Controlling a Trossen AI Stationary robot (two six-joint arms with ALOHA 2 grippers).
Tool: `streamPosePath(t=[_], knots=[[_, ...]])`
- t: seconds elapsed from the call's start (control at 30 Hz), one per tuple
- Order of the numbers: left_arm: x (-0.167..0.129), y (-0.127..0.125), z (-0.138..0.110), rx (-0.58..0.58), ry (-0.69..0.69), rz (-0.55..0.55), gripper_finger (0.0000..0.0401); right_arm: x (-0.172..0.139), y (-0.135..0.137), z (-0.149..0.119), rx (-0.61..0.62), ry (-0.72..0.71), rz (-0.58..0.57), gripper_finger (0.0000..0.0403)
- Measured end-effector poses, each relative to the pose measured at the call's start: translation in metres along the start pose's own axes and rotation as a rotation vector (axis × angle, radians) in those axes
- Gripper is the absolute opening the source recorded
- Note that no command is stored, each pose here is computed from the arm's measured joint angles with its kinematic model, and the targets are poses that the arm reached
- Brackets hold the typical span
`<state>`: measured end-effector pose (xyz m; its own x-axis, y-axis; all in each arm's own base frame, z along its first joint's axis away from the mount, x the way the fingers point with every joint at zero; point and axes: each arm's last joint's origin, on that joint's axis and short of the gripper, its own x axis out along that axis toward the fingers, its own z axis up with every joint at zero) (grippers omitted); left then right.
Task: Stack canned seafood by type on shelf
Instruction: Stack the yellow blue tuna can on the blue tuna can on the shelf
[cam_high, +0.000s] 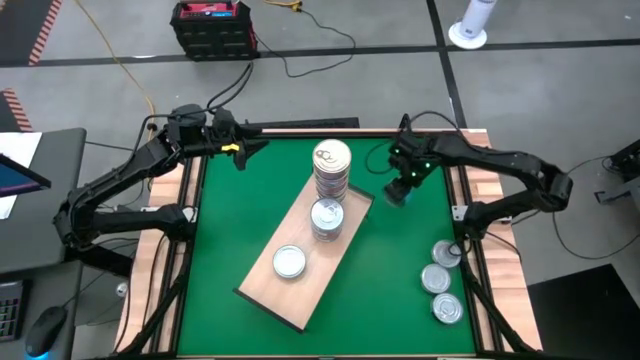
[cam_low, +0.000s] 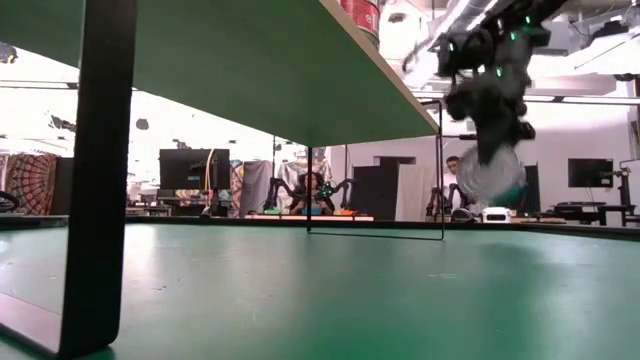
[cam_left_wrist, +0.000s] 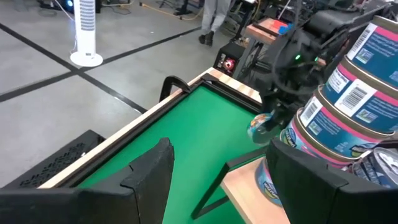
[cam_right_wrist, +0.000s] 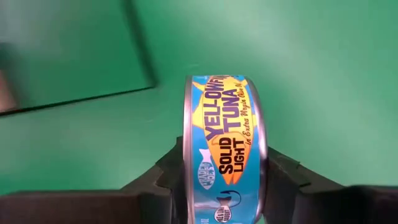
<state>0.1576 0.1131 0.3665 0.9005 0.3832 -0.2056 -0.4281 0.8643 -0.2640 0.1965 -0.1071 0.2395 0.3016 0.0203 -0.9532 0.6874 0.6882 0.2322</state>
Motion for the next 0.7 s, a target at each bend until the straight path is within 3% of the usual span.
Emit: streamPosePath(t=[0.27, 0.5, 0.7], knots=[[-0.005, -0.003, 0.001, 0.005, -0.007, -0.038, 0.0244, -0.062, 0.050, -0.004, -0.043, 0.020, 0.201, 0.0162], [-0.007, -0.003, 0.001, 0.038, -0.007, -0.043, 0.0244, -0.095, 0.083, -0.031, 0.055, 0.007, 0.478, 0.0164], [-0.007, -0.003, 0.001, 0.048, -0.008, -0.042, 0.0244, -0.113, 0.124, -0.040, 0.170, -0.107, 0.716, 0.0166]])
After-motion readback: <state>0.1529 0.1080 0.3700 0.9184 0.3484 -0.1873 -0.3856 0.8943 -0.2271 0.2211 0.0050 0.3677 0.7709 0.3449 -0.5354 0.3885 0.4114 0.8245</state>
